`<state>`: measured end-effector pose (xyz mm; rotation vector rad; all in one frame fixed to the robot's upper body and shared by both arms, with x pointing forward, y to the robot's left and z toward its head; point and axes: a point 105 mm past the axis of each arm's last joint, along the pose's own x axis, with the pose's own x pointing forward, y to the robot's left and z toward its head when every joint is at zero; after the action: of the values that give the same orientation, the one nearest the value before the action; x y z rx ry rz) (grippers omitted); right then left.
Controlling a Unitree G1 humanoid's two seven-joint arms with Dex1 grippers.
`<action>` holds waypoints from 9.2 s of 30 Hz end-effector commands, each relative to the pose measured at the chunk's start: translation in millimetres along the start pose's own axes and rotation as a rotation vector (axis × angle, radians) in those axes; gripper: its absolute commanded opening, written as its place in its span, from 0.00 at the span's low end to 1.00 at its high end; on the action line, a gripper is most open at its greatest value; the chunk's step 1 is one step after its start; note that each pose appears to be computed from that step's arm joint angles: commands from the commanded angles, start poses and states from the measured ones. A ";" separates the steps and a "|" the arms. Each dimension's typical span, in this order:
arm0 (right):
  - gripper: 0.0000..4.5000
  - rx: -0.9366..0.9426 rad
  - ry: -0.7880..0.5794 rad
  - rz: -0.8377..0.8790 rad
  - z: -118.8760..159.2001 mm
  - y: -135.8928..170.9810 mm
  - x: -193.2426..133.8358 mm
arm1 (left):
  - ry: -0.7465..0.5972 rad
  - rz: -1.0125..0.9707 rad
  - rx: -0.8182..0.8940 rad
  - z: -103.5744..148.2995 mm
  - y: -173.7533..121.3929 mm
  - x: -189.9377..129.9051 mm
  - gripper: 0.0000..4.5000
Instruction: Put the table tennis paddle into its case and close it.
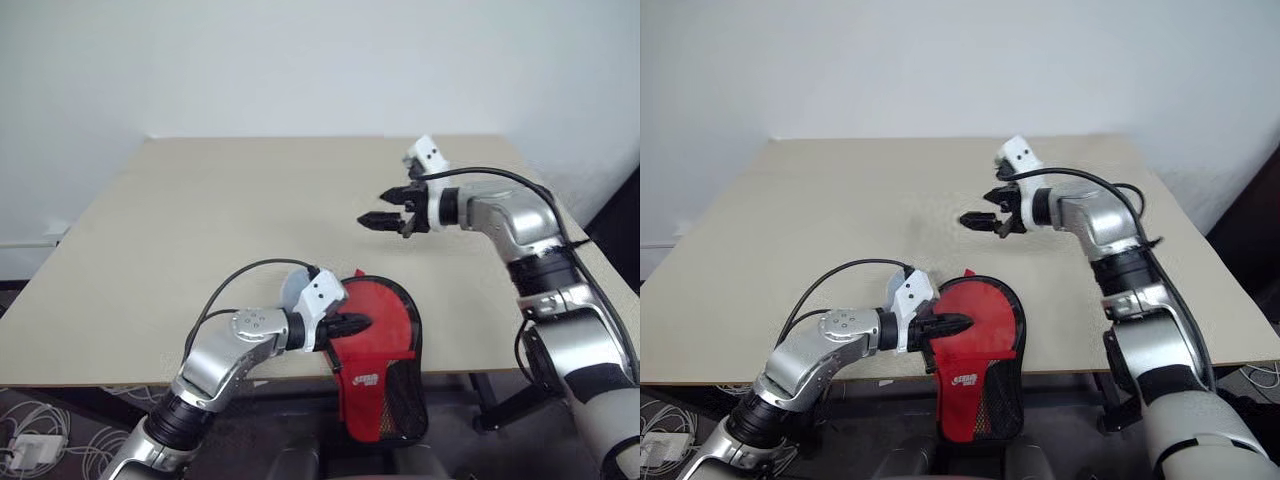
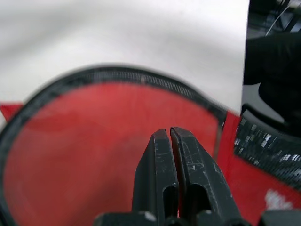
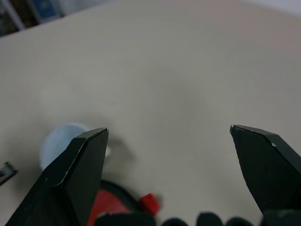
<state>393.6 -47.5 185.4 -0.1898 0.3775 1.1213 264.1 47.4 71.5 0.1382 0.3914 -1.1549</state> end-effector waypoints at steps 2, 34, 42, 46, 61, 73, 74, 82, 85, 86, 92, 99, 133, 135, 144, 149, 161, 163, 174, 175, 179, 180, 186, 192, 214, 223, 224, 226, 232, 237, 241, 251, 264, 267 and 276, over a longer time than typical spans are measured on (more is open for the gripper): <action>1.00 -0.091 0.058 0.150 15.4 22.6 25.6 | -0.040 -0.047 0.018 3.3 -11.2 6.5 0.00; 1.00 -0.150 0.209 0.091 -19.2 56.7 124.5 | 0.013 -0.076 0.031 -12.8 -28.8 18.8 0.00; 1.00 -0.169 0.293 0.091 -38.2 54.2 122.3 | 0.014 -0.068 0.038 -12.2 -25.7 20.4 0.00; 1.00 -0.204 0.363 0.171 -46.6 59.7 117.8 | 0.011 -0.064 0.039 -11.7 -23.8 21.1 0.00; 1.00 -0.283 0.479 0.229 -60.2 51.1 101.3 | -0.003 -0.054 0.053 -8.3 -16.3 24.1 0.00; 0.81 -0.347 0.498 0.325 -63.0 54.5 94.2 | -0.003 -0.050 0.066 -7.6 -11.6 25.3 0.00; 0.72 -0.347 0.498 0.327 -63.1 54.3 93.8 | -0.003 -0.049 0.067 -7.4 -11.0 25.4 0.00; 0.16 -0.339 0.472 0.329 -59.8 53.8 93.0 | -0.002 -0.047 0.079 -6.3 -6.7 26.2 0.00; 0.05 -0.320 0.423 0.278 -52.9 50.8 97.0 | -0.002 -0.046 0.083 -5.9 -5.5 26.4 0.00; 0.04 -0.317 0.392 0.242 -48.3 48.4 99.4 | -0.003 -0.045 0.084 -5.9 -5.2 26.4 0.00; 0.04 -0.227 0.247 0.073 -27.5 35.4 106.6 | -0.004 -0.044 0.085 -5.7 -4.1 27.1 0.00; 0.04 -0.099 0.143 -0.065 -21.1 27.1 113.5 | -0.004 -0.045 0.089 -5.6 -3.4 28.3 0.00; 0.04 0.047 0.016 -0.615 -18.4 -53.4 64.1 | -0.021 0.036 0.107 -5.8 19.1 33.7 0.00; 0.04 0.049 0.040 -0.608 -25.2 -51.7 66.0 | -0.019 0.036 0.103 -6.7 21.6 35.8 0.00; 0.04 0.127 0.057 -0.744 -48.6 -70.8 46.6 | 0.005 0.026 0.112 -9.9 30.1 46.1 0.00; 0.04 0.201 0.061 -0.905 -62.3 -91.9 18.8 | 0.021 0.014 0.114 -12.9 29.6 48.5 0.00; 0.04 0.270 0.081 -1.124 -79.9 -122.2 -38.5 | 0.044 -0.001 0.110 -18.3 29.6 46.7 0.00; 0.04 0.268 0.090 -1.160 -83.7 -127.4 -52.6 | 0.046 -0.003 0.110 -18.5 29.5 46.6 0.00; 0.04 0.259 0.137 -1.304 -110.4 -121.0 -120.5 | 0.053 -0.028 0.110 -20.5 26.8 48.4 0.00; 0.04 0.254 0.142 -1.306 -112.4 -117.8 -124.1 | 0.052 -0.033 0.112 -20.3 26.3 48.9 0.00; 0.04 0.252 0.138 -1.307 -116.1 -107.3 -130.1 | 0.055 -0.050 0.115 -20.7 24.7 50.9 0.00; 0.04 0.243 0.120 -1.304 -112.8 -105.6 -129.9 | 0.055 -0.053 0.115 -20.7 24.3 51.5 0.00; 0.04 0.158 -0.028 -1.192 -74.0 -93.8 -111.3 | 0.058 -0.070 0.120 -20.4 23.2 54.3 0.00; 0.04 0.113 0.026 -1.193 -83.4 -90.6 -121.9 | 0.058 -0.078 0.126 -19.4 23.9 56.3 0.00; 0.04 0.189 0.207 -0.796 -146.3 -18.9 -163.0 | 0.067 -0.101 0.149 -18.6 25.7 60.8 0.00; 0.51 0.130 0.301 -0.612 -150.5 1.2 -154.4 | 0.065 -0.108 0.152 -17.2 25.2 63.5 0.00; 0.57 0.103 0.313 -0.574 -147.5 4.5 -154.2 | 0.065 -0.108 0.153 -17.1 25.4 63.6 0.00; 0.70 0.045 0.330 -0.491 -138.9 10.4 -157.2 | 0.064 -0.105 0.154 -16.5 26.5 63.5 0.00; 0.94 -0.116 0.277 -0.438 -95.4 -16.9 -171.6 | 0.062 -0.102 0.158 -15.0 27.9 65.3 0.00; 0.94 -0.114 0.285 -0.537 -92.1 -63.0 -170.2 | 0.056 -0.103 0.162 -12.8 27.5 68.9 0.00; 0.94 -0.081 0.336 -0.584 -113.6 -87.9 -165.1 | 0.047 -0.094 0.164 -10.3 28.7 70.3 0.00; 0.94 -0.103 0.468 -0.438 -139.1 -75.0 -177.9 | 0.042 -0.073 0.158 -12.1 30.2 68.2 0.00; 0.94 -0.084 0.506 -0.151 -146.0 -24.8 -193.3 | 0.035 -0.083 0.161 -11.4 27.2 72.7 0.00; 0.94 -0.070 0.503 -0.123 -150.1 -18.3 -188.1 | 0.033 -0.083 0.163 -10.4 27.4 73.0 0.00; 0.94 -0.019 0.524 -0.119 -176.0 -9.6 -165.5 | 0.036 -0.077 0.164 -11.1 30.5 70.4 0.00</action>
<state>301.1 -247.5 82.5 -0.4887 0.8215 0.9833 314.3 -2.4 42.1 0.2719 0.2907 -1.2716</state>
